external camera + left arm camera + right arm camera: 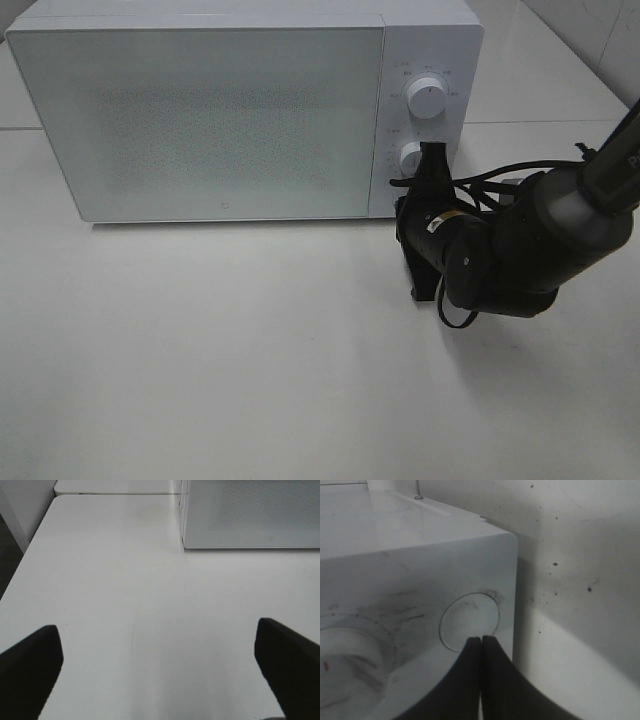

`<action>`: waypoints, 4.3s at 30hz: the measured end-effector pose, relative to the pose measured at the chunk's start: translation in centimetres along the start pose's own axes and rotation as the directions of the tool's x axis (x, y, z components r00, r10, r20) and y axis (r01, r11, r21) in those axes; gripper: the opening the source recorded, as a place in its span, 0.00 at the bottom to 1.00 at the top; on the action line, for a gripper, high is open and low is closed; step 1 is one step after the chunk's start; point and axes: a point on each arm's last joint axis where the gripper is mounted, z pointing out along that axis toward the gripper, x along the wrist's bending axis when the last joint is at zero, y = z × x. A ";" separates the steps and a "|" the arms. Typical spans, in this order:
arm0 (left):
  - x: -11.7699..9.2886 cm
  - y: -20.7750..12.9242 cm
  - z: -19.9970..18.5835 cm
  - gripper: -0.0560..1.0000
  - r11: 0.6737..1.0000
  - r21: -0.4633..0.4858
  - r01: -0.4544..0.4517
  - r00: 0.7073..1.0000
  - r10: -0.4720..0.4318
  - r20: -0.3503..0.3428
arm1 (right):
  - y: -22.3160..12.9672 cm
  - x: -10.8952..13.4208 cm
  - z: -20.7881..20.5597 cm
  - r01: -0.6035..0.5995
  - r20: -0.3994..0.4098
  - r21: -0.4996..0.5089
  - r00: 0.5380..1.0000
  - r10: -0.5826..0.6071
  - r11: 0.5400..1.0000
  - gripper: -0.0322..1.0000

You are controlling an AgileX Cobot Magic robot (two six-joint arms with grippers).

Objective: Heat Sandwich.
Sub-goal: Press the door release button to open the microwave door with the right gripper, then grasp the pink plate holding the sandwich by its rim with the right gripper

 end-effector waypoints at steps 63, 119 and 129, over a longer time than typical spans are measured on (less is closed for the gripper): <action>0.0 0.0 0.0 0.99 1.000 0.000 0.000 1.000 0.000 0.000 | 0.4 0.5 2.9 -0.049 -0.061 -0.065 0.997 0.045 0.997 0.04; 0.0 0.0 0.0 0.99 1.000 0.000 0.000 1.000 0.000 0.000 | 0.0 4.4 -7.3 0.434 0.229 0.417 0.800 -0.554 0.799 0.09; 0.0 0.0 0.0 0.99 1.000 0.000 0.000 1.000 0.000 0.000 | -0.3 5.2 -10.5 0.711 -0.043 0.620 0.453 -0.891 0.332 0.11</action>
